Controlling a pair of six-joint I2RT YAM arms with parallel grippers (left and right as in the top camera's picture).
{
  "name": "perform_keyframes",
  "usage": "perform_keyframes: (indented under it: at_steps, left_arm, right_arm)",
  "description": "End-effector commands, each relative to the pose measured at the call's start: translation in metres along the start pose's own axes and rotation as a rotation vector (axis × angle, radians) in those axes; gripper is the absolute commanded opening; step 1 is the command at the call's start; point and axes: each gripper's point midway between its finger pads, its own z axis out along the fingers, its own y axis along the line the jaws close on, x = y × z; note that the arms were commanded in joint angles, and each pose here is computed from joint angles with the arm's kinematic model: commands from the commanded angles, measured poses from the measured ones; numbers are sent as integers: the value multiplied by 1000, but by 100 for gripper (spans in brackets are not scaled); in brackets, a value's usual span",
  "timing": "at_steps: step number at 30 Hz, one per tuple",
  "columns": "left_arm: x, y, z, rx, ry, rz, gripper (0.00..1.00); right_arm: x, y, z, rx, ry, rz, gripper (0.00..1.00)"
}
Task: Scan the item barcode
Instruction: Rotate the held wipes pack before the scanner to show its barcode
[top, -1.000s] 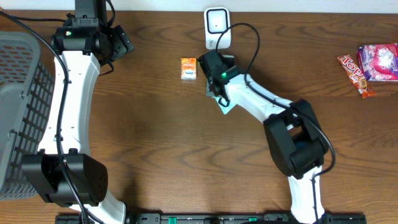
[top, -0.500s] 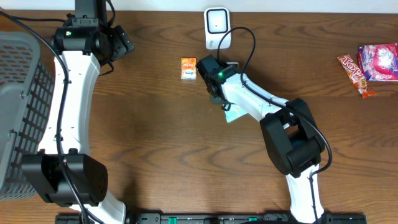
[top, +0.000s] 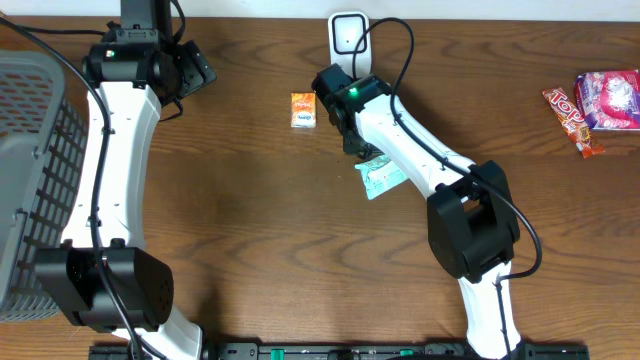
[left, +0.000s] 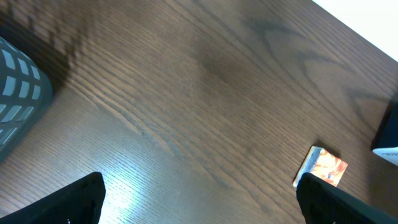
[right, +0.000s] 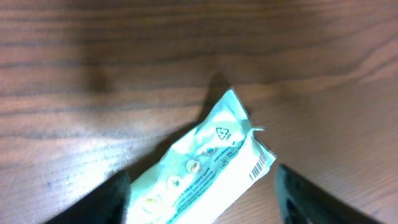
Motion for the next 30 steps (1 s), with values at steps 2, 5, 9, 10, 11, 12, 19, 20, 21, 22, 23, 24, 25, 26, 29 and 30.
perform_keyframes:
  at_steps: [2, 5, 9, 10, 11, 12, 19, 20, 21, 22, 23, 24, 25, 26, 29, 30]
  left_arm:
    - [-1, 3, 2, -17, -5, 6, 98]
    - [-1, 3, 2, -17, -5, 5, 98]
    - [-1, 3, 2, -17, -5, 5, 98]
    - [-1, 3, 2, -17, -4, 5, 98]
    - [-1, 3, 2, -17, -5, 6, 98]
    - [-1, 3, 2, -17, -5, 5, 98]
    - [-1, 3, 2, -17, -5, 5, 98]
    - [-1, 3, 2, -17, -5, 5, 98]
    - [-1, 3, 2, -17, -5, 6, 98]
    - [-1, 3, 2, -17, -5, 5, 98]
    - [-1, 3, 2, -17, -4, 5, 98]
    - [-1, 3, 2, -17, -4, 5, 98]
    - [-1, 3, 2, -17, -5, 5, 98]
    - [-1, 3, 2, -17, -4, 6, 98]
    - [-1, 3, 2, -17, -5, 6, 98]
    - [-1, 3, 2, -17, -4, 5, 98]
  right_arm:
    - [28, 19, 3, -108, 130, 17, 87]
    - [32, 16, 8, -87, 132, 10, 54]
    - [37, 0, 24, 11, 115, 177, 55]
    - [40, -1, 28, 18, 119, 203, 55]
    - [43, -1, 31, 22, 122, 216, 56]
    - [45, -1, 34, 26, 125, 224, 58]
    - [63, -8, 57, 72, 125, 260, 62]
    - [67, -9, 61, 78, 131, 256, 63]
    - [70, -10, 63, 84, 137, 252, 62]
    - [74, -11, 65, 89, 145, 248, 61]
    - [76, -12, 66, 93, 149, 245, 57]
    - [77, -13, 66, 97, 152, 242, 51]
    - [77, -13, 66, 97, 154, 241, 40]
    - [76, -13, 65, 94, 154, 231, 32]
    - [71, -7, 60, 64, 157, 203, 8]
    - [69, -5, 58, 51, 158, 197, 1]
